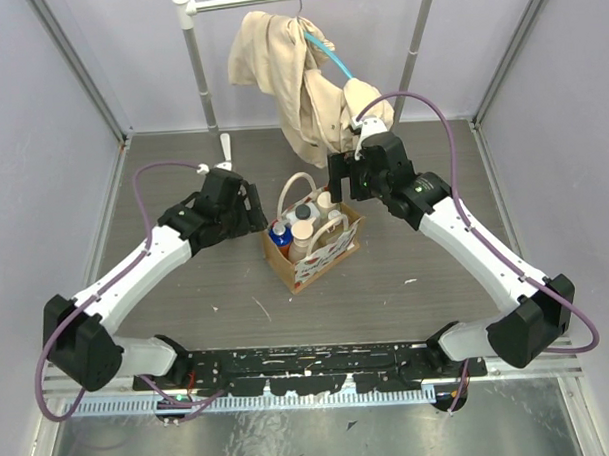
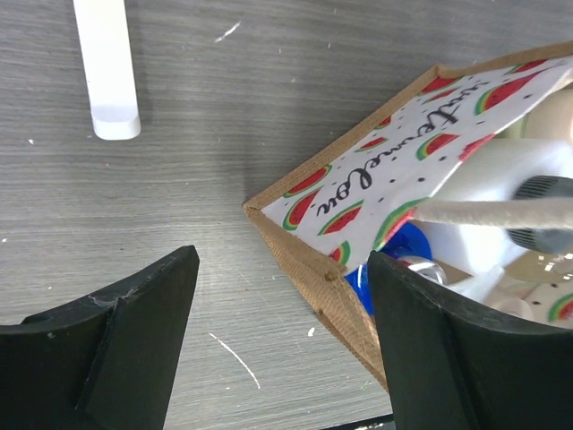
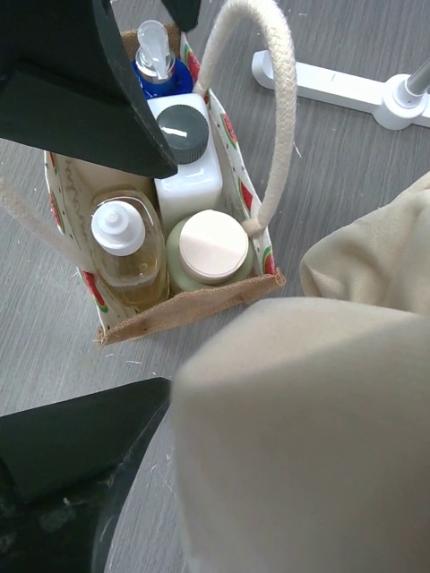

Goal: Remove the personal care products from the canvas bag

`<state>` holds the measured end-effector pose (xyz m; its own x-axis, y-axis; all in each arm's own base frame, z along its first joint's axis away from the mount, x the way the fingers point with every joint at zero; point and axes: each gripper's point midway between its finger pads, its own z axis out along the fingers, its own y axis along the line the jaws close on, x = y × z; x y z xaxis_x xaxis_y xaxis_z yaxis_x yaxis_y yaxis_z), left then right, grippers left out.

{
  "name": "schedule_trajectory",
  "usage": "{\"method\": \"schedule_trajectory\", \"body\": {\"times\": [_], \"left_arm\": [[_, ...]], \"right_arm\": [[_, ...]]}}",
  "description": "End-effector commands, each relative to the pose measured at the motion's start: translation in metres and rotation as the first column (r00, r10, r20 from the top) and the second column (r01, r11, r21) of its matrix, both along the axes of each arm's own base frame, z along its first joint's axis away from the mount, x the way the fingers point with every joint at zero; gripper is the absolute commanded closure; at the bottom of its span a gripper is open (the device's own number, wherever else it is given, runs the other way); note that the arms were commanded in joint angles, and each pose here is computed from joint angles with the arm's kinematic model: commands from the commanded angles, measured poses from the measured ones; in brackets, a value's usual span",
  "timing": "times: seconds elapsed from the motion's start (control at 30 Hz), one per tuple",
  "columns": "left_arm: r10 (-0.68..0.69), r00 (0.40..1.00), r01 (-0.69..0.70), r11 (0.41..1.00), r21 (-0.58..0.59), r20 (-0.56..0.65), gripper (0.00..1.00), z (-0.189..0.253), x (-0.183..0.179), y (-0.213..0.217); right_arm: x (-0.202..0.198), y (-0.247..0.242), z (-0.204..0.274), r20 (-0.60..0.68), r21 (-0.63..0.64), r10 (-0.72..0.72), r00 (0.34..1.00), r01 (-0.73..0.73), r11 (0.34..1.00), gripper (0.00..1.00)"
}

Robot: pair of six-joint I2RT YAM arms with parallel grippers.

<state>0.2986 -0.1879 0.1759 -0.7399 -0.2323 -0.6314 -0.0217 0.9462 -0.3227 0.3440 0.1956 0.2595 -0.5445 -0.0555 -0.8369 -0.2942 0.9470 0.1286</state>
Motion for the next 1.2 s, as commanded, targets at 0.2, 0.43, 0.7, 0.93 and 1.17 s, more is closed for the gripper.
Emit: {"method": "schedule_trajectory", "body": {"times": [0.2,0.43,0.7,0.93,1.17], "left_arm": [[-0.058,0.991,0.06,0.998,0.019,-0.123,0.18,-0.039,-0.006,-0.015],[-0.074,0.975,0.085,0.996,0.041,-0.209,0.39,-0.063,-0.014,-0.017],[-0.068,0.962,0.092,0.992,0.081,-0.264,1.0,-0.077,-0.023,-0.011],[-0.073,0.969,0.092,0.993,0.07,-0.238,1.0,-0.059,-0.035,-0.006],[-0.084,0.973,0.09,0.996,0.017,-0.213,1.0,-0.041,-0.053,-0.006]], "right_arm": [[0.006,0.01,0.017,0.038,0.045,0.009,0.999,-0.011,0.999,0.0],[0.01,0.028,0.009,0.0,0.043,0.058,0.998,-0.058,0.997,0.0],[0.008,0.045,-0.018,-0.102,0.019,0.131,0.986,-0.13,0.991,0.0],[-0.006,0.038,-0.034,-0.158,-0.007,0.141,0.977,-0.144,0.99,0.0],[-0.034,0.034,-0.041,-0.212,0.008,0.188,0.959,-0.19,0.982,0.0]]}}
